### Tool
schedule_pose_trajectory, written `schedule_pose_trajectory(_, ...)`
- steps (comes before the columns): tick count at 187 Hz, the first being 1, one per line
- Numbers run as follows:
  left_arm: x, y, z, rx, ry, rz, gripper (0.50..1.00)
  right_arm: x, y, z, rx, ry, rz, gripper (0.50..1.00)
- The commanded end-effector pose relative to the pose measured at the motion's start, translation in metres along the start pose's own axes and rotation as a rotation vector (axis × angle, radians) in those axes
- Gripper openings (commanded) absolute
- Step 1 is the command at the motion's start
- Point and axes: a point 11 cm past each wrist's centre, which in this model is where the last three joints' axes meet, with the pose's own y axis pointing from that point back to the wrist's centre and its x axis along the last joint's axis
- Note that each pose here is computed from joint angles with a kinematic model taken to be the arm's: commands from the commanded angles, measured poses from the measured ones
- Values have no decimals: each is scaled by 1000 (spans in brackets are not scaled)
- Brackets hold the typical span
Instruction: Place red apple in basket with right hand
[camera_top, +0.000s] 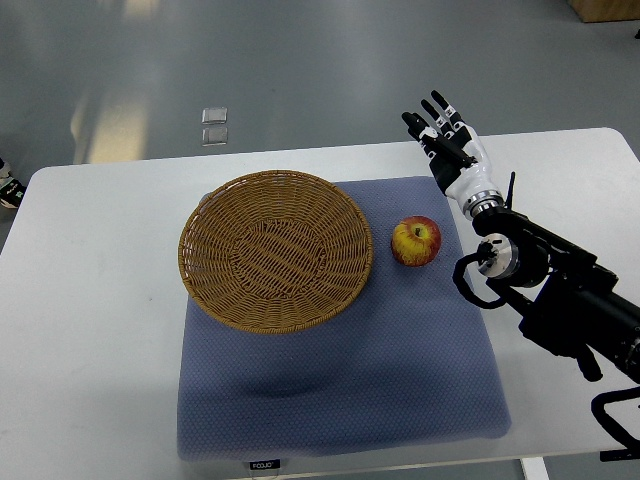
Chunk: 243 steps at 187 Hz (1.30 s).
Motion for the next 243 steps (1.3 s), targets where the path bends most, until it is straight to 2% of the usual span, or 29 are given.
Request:
schedule_pose_trajectory(1,0,0,0,0,0,-1,1000,0,0,1,-2,-1,1,921)
schedule_pose_trajectory(243,1,0,0,0,0,2,1000,-3,-4,-8,12,7,-5,921)
